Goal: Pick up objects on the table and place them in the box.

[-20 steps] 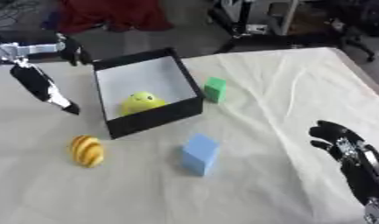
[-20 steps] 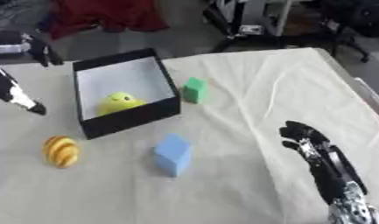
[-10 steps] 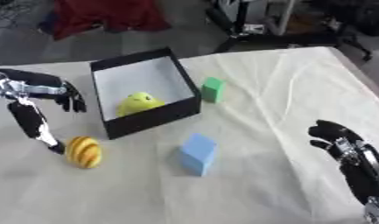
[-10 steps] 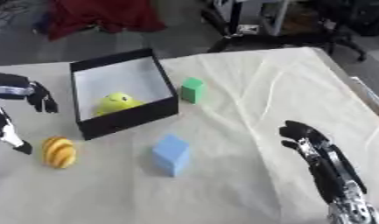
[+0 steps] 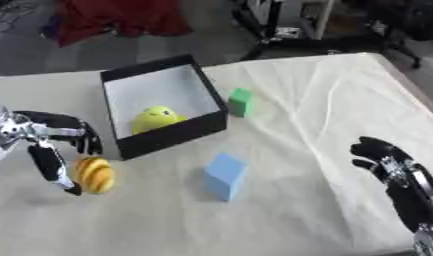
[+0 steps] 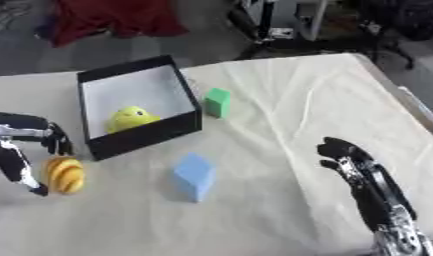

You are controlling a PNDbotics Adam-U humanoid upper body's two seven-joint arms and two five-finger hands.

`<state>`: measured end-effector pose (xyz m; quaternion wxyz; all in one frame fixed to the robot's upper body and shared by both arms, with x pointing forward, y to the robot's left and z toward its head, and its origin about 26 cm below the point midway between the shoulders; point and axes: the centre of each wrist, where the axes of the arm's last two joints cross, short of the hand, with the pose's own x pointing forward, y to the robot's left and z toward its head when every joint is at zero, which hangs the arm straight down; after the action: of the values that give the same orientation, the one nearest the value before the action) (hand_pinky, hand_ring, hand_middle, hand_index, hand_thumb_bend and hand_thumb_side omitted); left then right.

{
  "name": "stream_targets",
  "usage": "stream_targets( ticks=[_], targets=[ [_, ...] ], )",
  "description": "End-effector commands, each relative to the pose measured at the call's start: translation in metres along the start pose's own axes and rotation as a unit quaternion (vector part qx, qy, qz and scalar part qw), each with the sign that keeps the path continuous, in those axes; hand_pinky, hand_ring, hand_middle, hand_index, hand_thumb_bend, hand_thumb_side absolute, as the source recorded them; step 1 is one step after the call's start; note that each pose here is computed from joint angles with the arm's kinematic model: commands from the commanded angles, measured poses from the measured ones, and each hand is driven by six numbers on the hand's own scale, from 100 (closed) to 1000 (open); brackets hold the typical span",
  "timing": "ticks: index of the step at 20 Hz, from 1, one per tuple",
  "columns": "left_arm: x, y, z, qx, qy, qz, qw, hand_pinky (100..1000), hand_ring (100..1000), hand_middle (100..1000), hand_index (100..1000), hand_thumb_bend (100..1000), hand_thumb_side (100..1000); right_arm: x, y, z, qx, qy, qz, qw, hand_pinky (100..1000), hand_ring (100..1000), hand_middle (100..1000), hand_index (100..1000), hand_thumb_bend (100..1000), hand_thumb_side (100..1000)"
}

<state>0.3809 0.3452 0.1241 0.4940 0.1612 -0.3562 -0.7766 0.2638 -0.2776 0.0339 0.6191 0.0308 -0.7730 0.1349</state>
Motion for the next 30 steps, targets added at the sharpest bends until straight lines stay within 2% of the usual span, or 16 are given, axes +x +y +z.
stream_targets(
  ticks=[1,3,4,5,7,11,13,17,19,22,25,29,30],
  targets=[
    [-0.007,0.003,0.005,0.012,0.015,-0.007,1.0,713,613,595,757,592,235,0.006,-0.006,-0.003,0.003,-0.009,0.012,1.0,832,845,729,825,100,739],
    [-0.009,0.001,0.004,0.03,0.018,-0.005,0.999,696,590,570,738,559,210,0.006,-0.006,-0.003,0.003,-0.01,0.012,1.0,832,845,729,825,100,739],
    [-0.01,0.0,0.004,0.044,0.018,-0.005,0.999,646,523,498,670,497,166,0.006,-0.006,-0.003,0.003,-0.009,0.012,1.0,832,845,729,825,100,739],
    [-0.01,0.0,0.004,0.058,0.017,-0.004,0.998,603,468,438,602,464,149,0.006,-0.006,-0.003,0.003,-0.009,0.012,1.0,832,845,729,825,100,739],
    [-0.011,0.0,0.005,0.088,0.011,-0.003,0.996,549,398,358,520,425,136,0.006,-0.006,-0.003,0.002,-0.009,0.013,1.0,833,844,729,825,100,739],
    [-0.007,0.013,0.016,0.138,0.002,-0.006,0.99,527,366,314,479,409,142,0.006,-0.006,-0.003,0.002,-0.009,0.012,1.0,833,845,729,825,100,739],
    [-0.002,0.028,0.029,0.16,0.001,-0.022,0.987,532,368,322,480,411,146,0.006,-0.006,-0.003,0.001,-0.008,0.012,1.0,833,845,729,825,100,741],
    [0.013,0.07,0.058,0.232,0.006,-0.05,0.971,552,384,334,494,421,169,0.005,-0.006,-0.002,0.0,-0.006,0.012,1.0,833,844,728,825,100,739],
    [0.02,0.092,0.063,0.269,0.009,-0.057,0.961,557,392,343,504,423,173,0.004,-0.005,-0.002,0.001,-0.005,0.011,1.0,833,844,728,825,100,740],
    [0.026,0.114,0.05,0.3,0.016,-0.055,0.952,555,392,344,506,431,182,0.003,-0.004,-0.001,0.003,-0.003,0.009,1.0,833,844,728,825,100,741],
    [0.026,0.127,0.02,0.302,0.033,-0.047,0.952,565,408,365,527,453,196,0.002,-0.004,0.0,0.003,-0.002,0.007,1.0,833,844,728,825,100,741],
    [0.021,0.118,-0.033,0.297,0.073,-0.013,0.952,578,427,388,550,588,282,0.002,-0.001,-0.001,0.007,-0.002,0.002,1.0,833,844,728,825,100,743],
    [0.02,0.114,-0.043,0.297,0.082,-0.009,0.951,578,427,388,550,588,282,0.002,-0.001,-0.002,0.008,-0.003,0.001,1.0,833,844,728,825,100,743]
  ],
)
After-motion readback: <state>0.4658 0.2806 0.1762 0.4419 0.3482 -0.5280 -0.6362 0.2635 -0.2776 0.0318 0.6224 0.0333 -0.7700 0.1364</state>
